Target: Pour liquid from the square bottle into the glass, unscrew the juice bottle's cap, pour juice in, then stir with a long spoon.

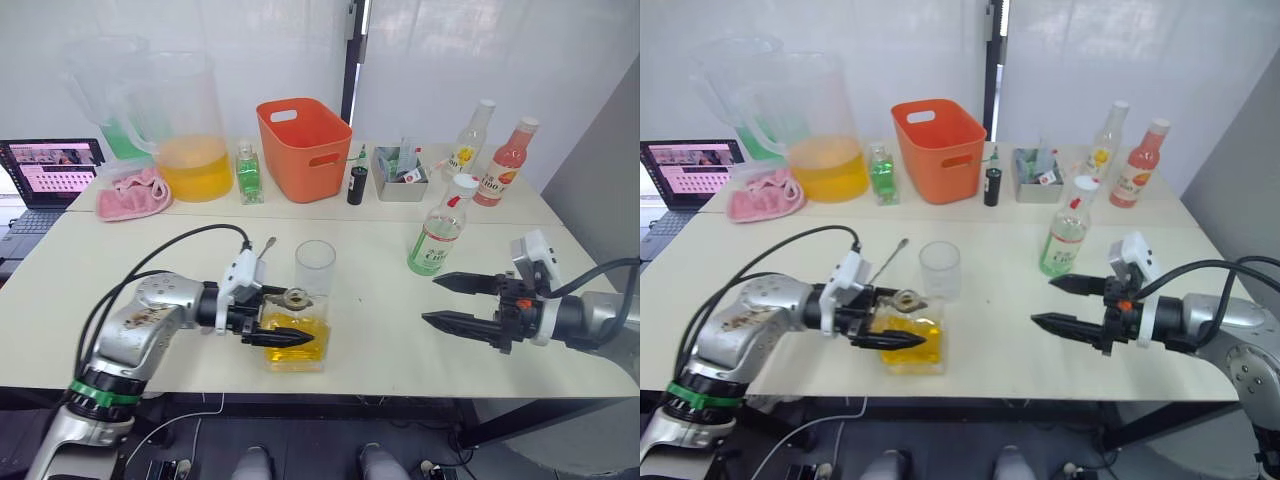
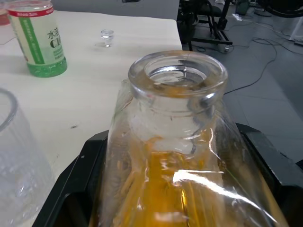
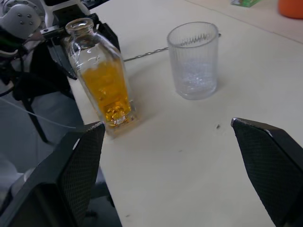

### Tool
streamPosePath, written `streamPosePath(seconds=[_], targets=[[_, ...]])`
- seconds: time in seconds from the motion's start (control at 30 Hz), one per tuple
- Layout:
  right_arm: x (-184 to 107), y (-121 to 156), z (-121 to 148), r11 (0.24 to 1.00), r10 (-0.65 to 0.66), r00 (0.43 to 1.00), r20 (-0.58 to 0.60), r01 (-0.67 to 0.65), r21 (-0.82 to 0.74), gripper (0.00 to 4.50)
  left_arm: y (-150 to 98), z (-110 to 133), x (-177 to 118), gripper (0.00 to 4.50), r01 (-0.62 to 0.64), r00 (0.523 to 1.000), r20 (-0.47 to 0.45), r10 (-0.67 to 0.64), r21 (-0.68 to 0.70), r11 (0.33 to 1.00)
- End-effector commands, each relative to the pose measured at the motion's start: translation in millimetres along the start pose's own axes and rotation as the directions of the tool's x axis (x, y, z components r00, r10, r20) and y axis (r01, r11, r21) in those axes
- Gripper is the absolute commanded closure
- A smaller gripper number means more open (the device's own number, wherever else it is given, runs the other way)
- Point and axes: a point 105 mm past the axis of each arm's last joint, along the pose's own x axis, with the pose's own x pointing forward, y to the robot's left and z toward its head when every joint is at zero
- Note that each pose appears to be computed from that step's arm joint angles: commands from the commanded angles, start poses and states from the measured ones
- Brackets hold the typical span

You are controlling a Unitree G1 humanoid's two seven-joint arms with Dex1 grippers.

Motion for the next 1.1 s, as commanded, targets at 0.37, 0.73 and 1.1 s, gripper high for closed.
streamPosePath(seconds=[0.37,0.73,1.1], targets=[[19.5,27.9,10.8,0.984,0.178,0.983,0.046,-0.177,-0.022,0.0,52.9,70.7,-102.9,1.66,-0.341,0.94,0.045,0.338,0.109,0.934],[38.6,33.5,19.3,0.99,0.132,0.988,0.084,-0.128,-0.053,0.0,121.1,72.9,-101.7,1.66,-0.595,0.793,0.053,0.606,0.28,0.753],[41.7,29.0,20.6,0.998,0.024,0.992,0.126,-0.016,-0.063,0.0,153.2,107.3,-50.9,1.66,-0.634,0.727,0.139,0.672,0.511,0.581]])
